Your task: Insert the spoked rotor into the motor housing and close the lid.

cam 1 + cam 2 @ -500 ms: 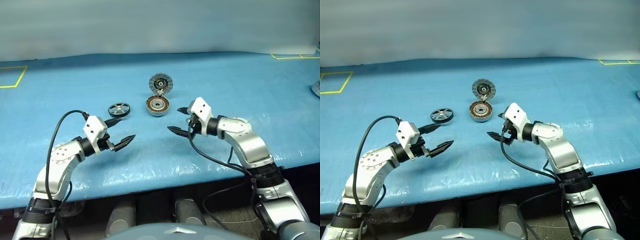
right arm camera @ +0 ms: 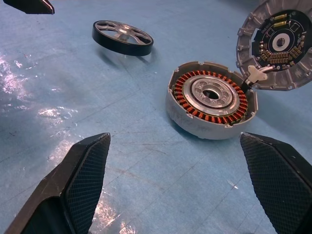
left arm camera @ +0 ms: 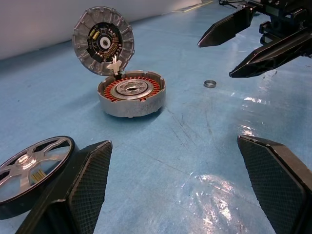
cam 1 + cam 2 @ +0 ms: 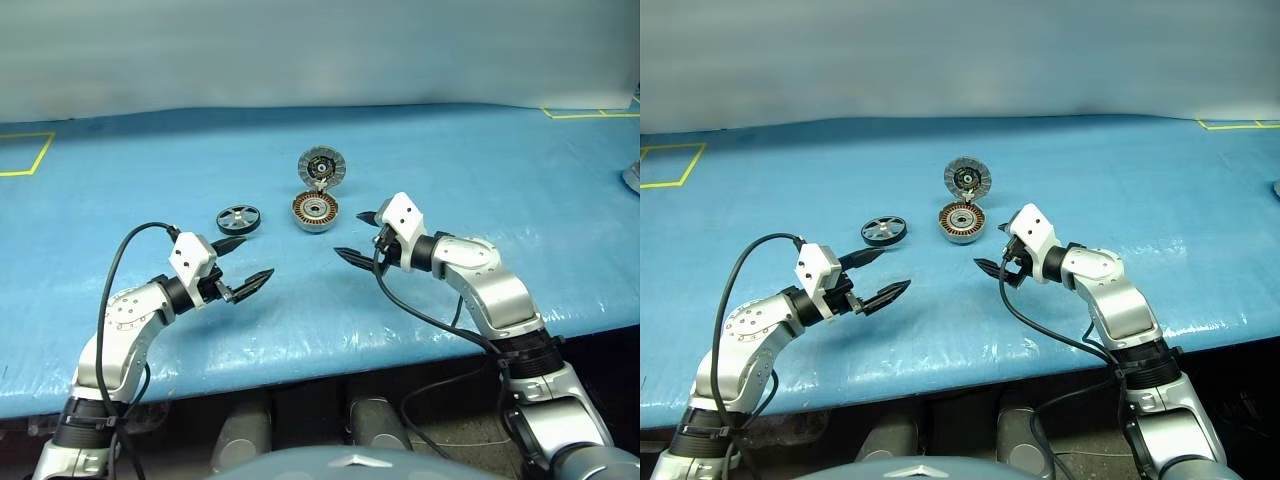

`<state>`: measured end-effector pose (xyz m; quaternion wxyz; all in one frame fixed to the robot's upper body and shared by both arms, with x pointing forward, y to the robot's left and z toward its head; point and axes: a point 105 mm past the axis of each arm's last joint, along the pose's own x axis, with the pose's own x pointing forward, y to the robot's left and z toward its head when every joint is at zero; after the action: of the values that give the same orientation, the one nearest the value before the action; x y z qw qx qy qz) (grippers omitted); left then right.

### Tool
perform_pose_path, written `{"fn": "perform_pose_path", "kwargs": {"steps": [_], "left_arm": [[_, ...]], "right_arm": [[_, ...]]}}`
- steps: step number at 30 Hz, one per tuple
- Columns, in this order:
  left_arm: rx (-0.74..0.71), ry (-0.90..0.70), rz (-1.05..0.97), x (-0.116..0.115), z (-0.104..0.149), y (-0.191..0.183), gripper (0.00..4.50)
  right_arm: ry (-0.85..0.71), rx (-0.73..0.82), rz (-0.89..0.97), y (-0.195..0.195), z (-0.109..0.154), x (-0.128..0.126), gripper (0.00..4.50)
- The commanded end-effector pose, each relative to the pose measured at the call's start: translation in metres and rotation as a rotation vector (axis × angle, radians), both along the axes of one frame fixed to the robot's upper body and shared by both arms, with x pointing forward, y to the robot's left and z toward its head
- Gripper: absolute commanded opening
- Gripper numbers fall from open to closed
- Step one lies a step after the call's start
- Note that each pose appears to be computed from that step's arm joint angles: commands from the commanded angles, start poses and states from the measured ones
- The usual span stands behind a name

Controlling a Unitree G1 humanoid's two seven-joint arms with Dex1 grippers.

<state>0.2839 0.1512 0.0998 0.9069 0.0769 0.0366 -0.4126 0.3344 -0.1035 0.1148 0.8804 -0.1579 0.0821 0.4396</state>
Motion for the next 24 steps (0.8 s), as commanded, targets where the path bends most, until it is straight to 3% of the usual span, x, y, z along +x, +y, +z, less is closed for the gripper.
{"fn": "perform_pose_path", "kwargs": {"steps": [1, 17, 20, 24], "left_arm": [[-0.006, -0.045, -0.020, -0.001, 0.011, -0.003, 4.46], [0.001, -0.029, -0.019, -0.002, 0.007, -0.004, 4.46], [0.042, -0.030, -0.018, -0.001, 0.004, -0.004, 4.46], [0.035, -0.024, -0.016, -0.002, -0.001, -0.007, 4.46]], "right_arm": [[-0.052, 0.023, -0.001, 0.000, 0.012, 0.000, 4.48], [-0.045, -0.018, 0.017, 0.002, 0.006, -0.003, 4.48], [-0.051, -0.113, 0.043, 0.000, 0.001, -0.003, 4.48], [-0.104, -0.358, 0.131, -0.007, -0.001, 0.002, 4.48]]}}
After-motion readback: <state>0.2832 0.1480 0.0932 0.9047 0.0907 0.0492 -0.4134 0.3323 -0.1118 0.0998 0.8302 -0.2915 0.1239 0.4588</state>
